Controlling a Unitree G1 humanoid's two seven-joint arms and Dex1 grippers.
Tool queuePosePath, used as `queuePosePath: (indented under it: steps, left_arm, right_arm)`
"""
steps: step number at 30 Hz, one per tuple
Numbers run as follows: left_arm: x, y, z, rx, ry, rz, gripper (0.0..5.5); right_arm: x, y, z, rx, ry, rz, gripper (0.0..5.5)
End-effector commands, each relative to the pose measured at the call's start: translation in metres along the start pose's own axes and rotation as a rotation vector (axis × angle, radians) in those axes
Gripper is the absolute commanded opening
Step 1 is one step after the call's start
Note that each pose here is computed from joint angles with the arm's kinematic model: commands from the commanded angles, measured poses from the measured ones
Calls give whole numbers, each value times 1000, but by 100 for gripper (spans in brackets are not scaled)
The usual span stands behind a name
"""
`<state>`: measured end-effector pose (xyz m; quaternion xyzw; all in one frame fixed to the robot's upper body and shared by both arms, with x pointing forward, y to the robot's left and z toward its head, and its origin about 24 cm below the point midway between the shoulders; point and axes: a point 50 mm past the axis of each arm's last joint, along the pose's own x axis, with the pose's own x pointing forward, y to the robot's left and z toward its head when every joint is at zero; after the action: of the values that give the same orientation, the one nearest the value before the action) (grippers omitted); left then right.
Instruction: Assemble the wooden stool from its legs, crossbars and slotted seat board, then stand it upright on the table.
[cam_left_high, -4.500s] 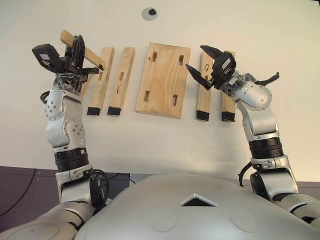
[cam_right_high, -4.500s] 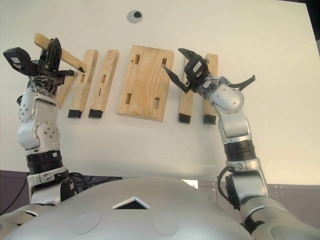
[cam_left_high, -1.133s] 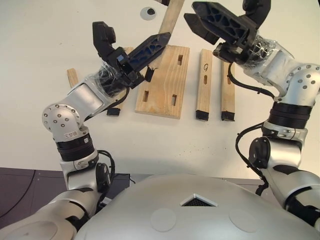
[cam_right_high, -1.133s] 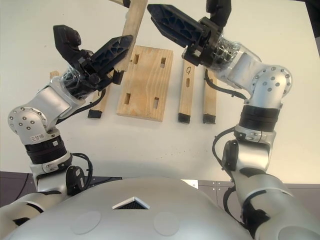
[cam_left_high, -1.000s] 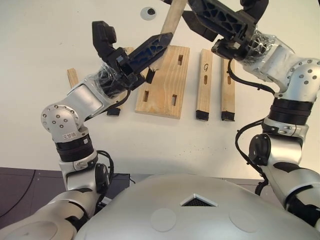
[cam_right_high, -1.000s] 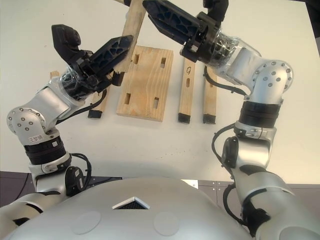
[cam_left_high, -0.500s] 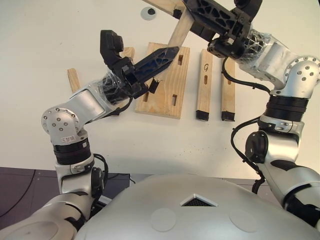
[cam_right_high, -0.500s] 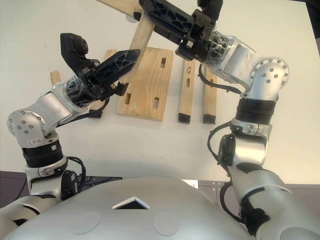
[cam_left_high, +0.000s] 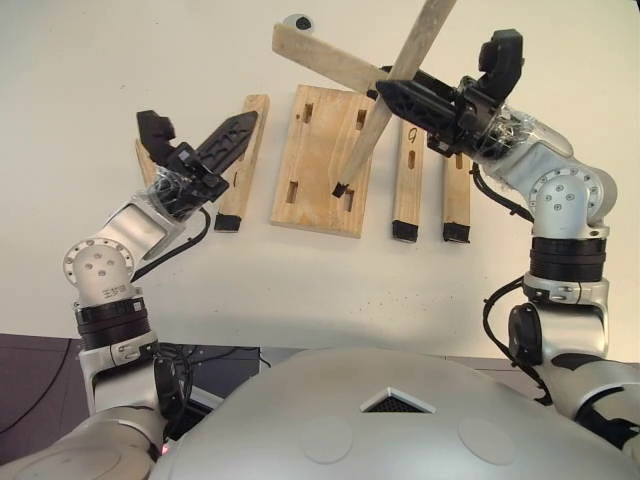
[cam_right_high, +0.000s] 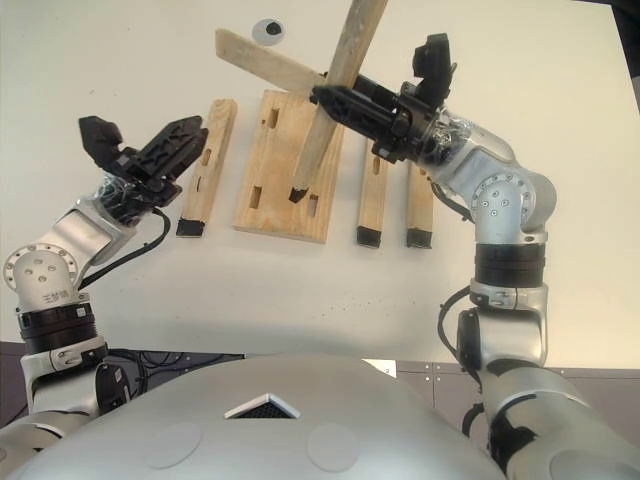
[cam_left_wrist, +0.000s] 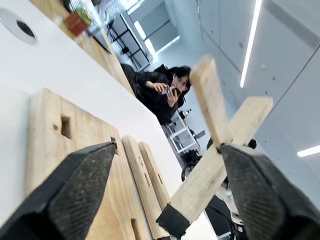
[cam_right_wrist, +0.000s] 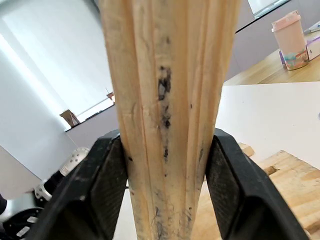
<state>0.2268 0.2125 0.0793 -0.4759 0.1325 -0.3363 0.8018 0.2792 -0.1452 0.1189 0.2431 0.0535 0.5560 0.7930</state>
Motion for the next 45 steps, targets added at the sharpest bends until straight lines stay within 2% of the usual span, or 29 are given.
queuePosePath:
  steps: [1, 11, 15, 21, 24, 27, 33, 38, 45]
  left_arm:
    - [-4, 4, 0, 1, -24, 15, 382]
    - [-9, 7, -3, 4, -36, 49, 382]
    - [-13, 10, 3, 4, -57, 80, 382]
    - [-22, 18, 15, -12, -152, 137, 382]
    - [-22, 23, 13, -17, -160, 165, 382]
    - [-22, 27, 9, -22, -160, 191, 382]
    - [-20, 29, 3, -23, -162, 213, 382]
    - [-20, 30, 1, -24, -176, 220, 382]
    - [-24, 31, 2, -19, -185, 238, 382]
  right_arm:
    - [-5, -5, -11, -63, 33, 2, 212]
    - [-8, -14, -43, -91, 72, -26, 212]
    - [-19, -7, -54, -183, 227, 44, 212]
    - [-34, -5, -41, -344, 462, 160, 205]
    - [-28, -4, -38, -399, 542, 186, 205]
    - [-23, -5, -47, -455, 718, 165, 205]
    - [-16, -6, -41, -445, 960, 60, 205]
    - [-14, -4, -29, -387, 1019, 27, 205]
    - [-49, 4, -24, -303, 1005, 7, 205]
